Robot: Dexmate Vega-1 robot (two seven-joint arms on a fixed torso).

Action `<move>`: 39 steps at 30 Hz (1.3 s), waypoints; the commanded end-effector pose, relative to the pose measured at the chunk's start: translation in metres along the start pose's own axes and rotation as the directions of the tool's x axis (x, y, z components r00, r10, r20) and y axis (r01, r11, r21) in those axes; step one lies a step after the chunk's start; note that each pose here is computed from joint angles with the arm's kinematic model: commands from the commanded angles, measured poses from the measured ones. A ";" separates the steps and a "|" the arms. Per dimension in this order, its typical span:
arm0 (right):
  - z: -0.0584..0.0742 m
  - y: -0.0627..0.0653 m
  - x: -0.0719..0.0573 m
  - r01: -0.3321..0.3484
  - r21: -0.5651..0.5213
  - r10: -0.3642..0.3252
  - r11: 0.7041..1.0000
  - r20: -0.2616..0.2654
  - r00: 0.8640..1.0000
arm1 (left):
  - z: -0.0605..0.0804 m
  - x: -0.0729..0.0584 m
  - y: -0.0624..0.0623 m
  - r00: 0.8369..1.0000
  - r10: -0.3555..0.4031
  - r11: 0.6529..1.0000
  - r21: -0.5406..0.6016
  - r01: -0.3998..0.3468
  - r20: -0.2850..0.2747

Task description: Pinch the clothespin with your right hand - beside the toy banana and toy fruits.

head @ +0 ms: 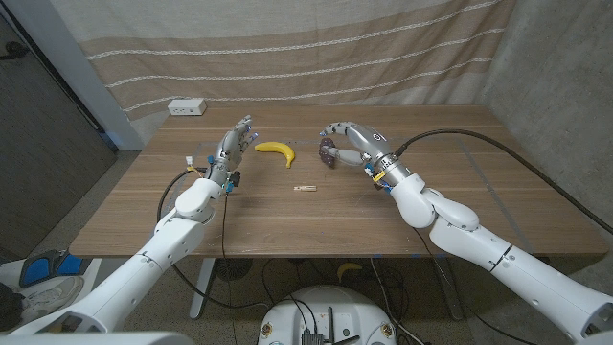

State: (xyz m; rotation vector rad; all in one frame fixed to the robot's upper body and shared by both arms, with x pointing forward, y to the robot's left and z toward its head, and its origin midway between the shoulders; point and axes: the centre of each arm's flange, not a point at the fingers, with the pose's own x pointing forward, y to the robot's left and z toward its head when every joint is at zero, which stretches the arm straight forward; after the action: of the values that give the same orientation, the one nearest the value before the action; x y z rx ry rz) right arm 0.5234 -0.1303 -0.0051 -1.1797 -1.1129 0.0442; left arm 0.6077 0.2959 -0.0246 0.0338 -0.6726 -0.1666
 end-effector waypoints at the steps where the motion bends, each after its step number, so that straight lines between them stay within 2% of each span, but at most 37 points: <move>1: -0.004 0.009 0.002 -0.042 0.021 0.042 0.999 -0.006 0.999 | -0.001 0.000 -0.001 1.000 -0.001 1.000 0.002 0.001 -0.005; 20: -0.009 0.022 0.003 -0.086 0.021 0.086 0.996 -0.009 0.996 | 0.000 -0.001 -0.003 1.000 -0.001 1.000 0.005 0.001 -0.007; 39: -0.005 0.034 0.002 -0.105 0.004 0.106 0.994 -0.011 0.994 | 0.001 -0.004 -0.004 1.000 -0.006 1.000 0.009 0.006 -0.003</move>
State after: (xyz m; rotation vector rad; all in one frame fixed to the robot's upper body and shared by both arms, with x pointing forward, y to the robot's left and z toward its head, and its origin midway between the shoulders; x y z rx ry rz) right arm 0.5423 -0.1215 -0.0234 -1.2190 -1.0467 0.1218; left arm 0.6052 0.2925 -0.0253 0.0397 -0.6684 -0.1676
